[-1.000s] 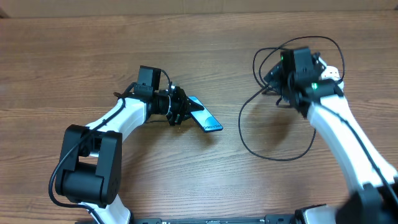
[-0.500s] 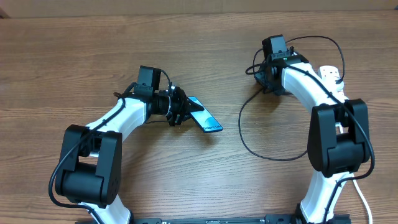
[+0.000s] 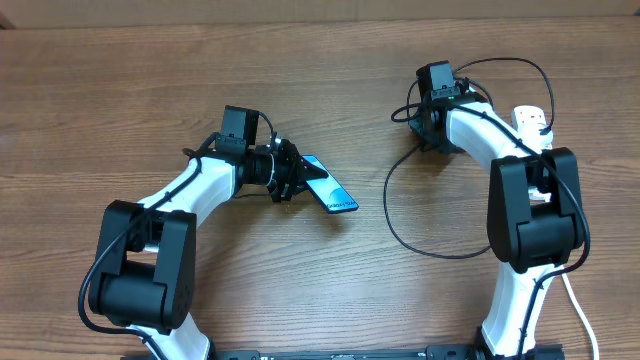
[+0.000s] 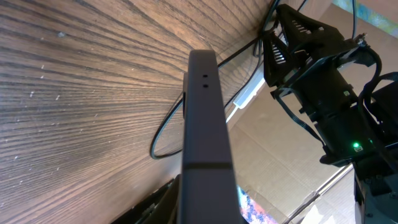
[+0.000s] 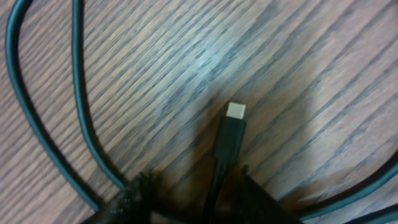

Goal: Plug charger to phone and switch on socket
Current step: 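Release the phone from the right gripper and grasp the black USB-C plug, then carry the USB-C plug with the right gripper toward the phone's bottom port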

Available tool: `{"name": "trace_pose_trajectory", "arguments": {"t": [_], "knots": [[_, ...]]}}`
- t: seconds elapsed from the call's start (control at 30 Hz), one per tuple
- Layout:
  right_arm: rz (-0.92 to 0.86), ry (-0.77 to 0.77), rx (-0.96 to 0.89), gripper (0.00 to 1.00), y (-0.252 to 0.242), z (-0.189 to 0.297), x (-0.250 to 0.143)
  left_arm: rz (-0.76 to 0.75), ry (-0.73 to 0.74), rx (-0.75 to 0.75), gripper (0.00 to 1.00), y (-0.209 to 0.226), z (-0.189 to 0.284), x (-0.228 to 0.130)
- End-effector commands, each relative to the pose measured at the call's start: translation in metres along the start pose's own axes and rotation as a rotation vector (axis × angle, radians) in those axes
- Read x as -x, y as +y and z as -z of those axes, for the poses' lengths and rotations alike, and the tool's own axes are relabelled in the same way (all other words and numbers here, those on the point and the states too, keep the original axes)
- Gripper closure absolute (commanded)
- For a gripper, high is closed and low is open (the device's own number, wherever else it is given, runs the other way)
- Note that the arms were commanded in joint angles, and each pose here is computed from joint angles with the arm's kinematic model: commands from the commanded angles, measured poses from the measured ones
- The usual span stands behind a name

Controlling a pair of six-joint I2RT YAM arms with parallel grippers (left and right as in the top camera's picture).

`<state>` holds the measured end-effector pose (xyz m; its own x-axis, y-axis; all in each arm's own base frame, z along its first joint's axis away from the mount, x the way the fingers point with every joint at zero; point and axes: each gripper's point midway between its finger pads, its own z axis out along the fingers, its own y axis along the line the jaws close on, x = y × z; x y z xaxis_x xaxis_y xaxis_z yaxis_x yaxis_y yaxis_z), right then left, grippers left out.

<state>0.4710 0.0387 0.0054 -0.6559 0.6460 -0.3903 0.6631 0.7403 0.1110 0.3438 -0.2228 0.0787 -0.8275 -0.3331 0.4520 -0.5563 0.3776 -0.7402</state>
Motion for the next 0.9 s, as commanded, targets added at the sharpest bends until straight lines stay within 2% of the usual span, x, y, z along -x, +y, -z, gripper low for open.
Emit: {"name": "trace_pose_trajectory", "arguments": {"t": [0.0,0.17,0.4,0.63,0.7,0.73,0.87], "knots": [[0.002,0.012,-0.029,0.64,-0.003,-0.009,-0.002,-0.044,0.032,-0.03,0.9,-0.012,0.002,-0.007],[0.015,0.049,-0.062,0.68,-0.012,-0.008,-0.01,-0.044,0.032,-0.031,0.9,-0.012,0.002,-0.007],[0.022,0.099,-0.069,0.69,-0.015,-0.007,-0.021,-0.044,0.032,-0.03,0.9,-0.012,0.002,-0.007],[0.02,0.073,-0.037,0.91,-0.007,-0.007,-0.014,-0.044,0.032,-0.03,0.91,-0.012,0.002,-0.007],[0.08,0.076,-0.013,0.96,-0.001,-0.005,-0.012,-0.045,0.032,-0.031,0.91,-0.012,0.002,-0.007],[0.111,0.08,0.001,0.96,0.002,-0.003,-0.011,-0.045,0.033,-0.031,0.96,-0.012,0.002,-0.007],[0.223,0.087,0.05,0.96,0.017,0.019,0.0,-0.064,0.038,-0.038,0.96,-0.014,0.002,-0.008]]}}
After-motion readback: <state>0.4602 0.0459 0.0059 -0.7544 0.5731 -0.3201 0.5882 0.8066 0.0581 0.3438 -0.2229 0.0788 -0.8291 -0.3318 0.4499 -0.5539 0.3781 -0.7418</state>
